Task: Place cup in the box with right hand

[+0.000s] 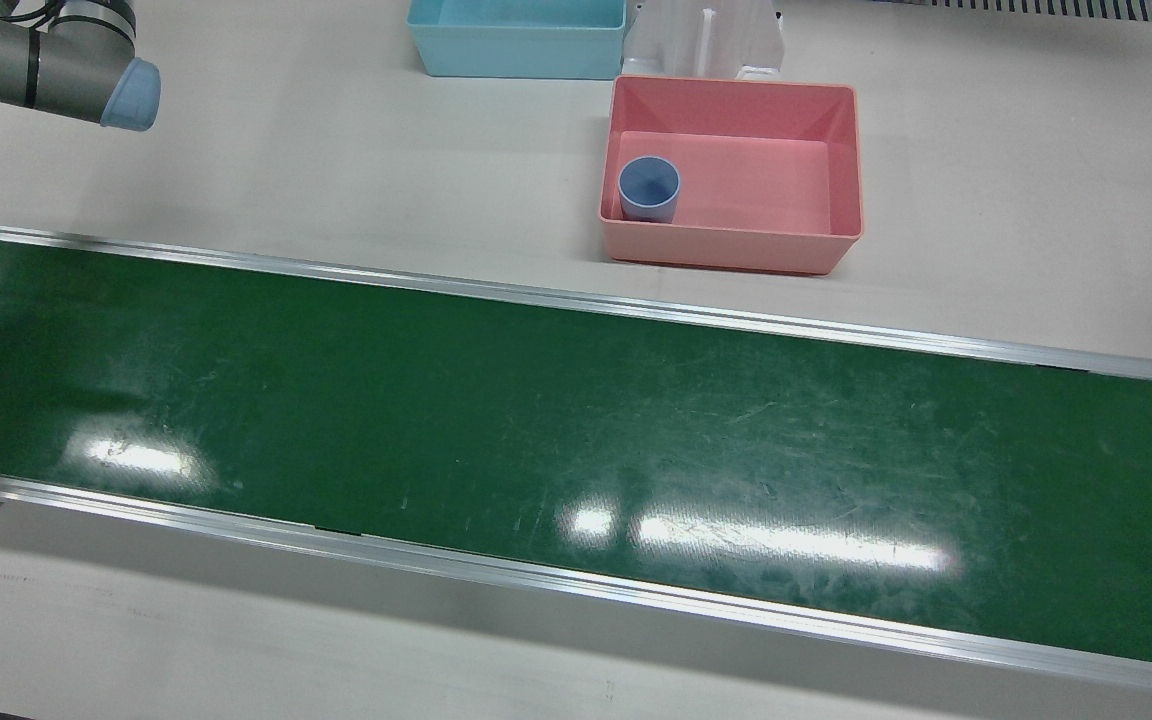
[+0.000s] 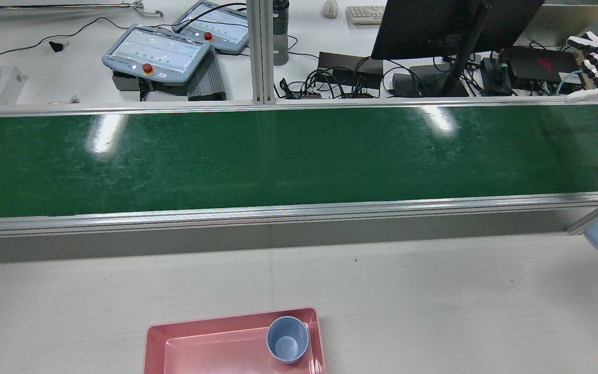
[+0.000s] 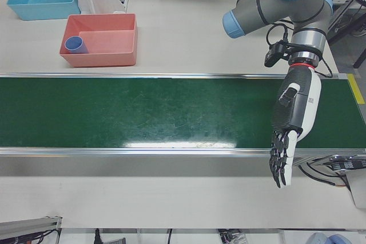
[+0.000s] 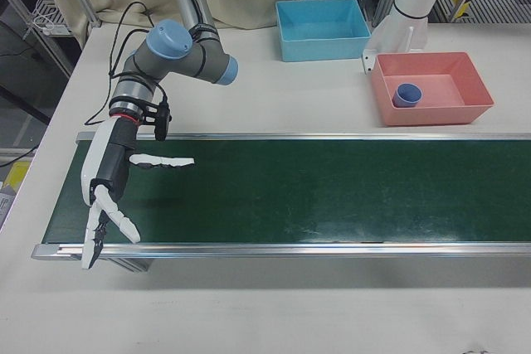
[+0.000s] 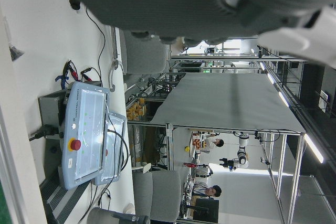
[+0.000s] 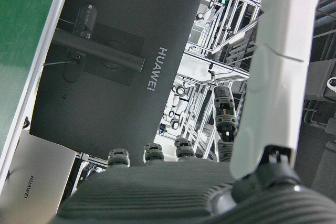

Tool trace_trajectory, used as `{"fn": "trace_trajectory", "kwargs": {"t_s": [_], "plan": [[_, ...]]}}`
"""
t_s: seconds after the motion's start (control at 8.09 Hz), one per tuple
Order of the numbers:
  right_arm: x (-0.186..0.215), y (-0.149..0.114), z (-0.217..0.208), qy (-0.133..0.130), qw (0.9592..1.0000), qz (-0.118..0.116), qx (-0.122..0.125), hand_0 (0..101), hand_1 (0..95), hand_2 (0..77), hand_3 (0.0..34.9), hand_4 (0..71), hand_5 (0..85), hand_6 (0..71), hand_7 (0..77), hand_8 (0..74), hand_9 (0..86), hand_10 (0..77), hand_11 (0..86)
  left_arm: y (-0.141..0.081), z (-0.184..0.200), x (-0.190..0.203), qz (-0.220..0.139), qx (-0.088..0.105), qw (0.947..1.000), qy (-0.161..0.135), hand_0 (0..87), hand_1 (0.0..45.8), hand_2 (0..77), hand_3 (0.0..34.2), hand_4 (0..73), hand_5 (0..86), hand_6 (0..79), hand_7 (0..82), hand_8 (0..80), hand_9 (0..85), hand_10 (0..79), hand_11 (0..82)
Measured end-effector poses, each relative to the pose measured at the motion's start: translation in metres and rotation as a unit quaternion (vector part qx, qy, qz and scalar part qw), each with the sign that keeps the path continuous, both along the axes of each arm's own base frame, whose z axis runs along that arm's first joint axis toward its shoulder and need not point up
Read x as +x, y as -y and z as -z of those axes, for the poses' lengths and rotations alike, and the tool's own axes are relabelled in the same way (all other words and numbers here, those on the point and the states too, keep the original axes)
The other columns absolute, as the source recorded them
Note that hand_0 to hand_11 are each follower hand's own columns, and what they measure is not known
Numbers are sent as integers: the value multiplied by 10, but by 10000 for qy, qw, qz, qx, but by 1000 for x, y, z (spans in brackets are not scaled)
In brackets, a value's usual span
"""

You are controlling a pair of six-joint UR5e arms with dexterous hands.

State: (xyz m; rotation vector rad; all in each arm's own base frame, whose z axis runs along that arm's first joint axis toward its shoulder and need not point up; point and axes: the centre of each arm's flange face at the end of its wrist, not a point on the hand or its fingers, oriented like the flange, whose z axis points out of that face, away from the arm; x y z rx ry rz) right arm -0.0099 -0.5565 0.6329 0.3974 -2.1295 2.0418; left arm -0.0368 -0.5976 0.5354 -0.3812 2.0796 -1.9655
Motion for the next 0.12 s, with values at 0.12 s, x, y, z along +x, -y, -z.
{"fn": "trace_trajectory", "kwargs": {"t_s": [0.12], "plan": [[-1,0,0,-4,10000,9,-5,629,142,5,105,120,71,44,82,27,54,11,49,0,0,0,0,1,10000,0,0,5,5,0,0,0,0,0,0,0,0,0]]}}
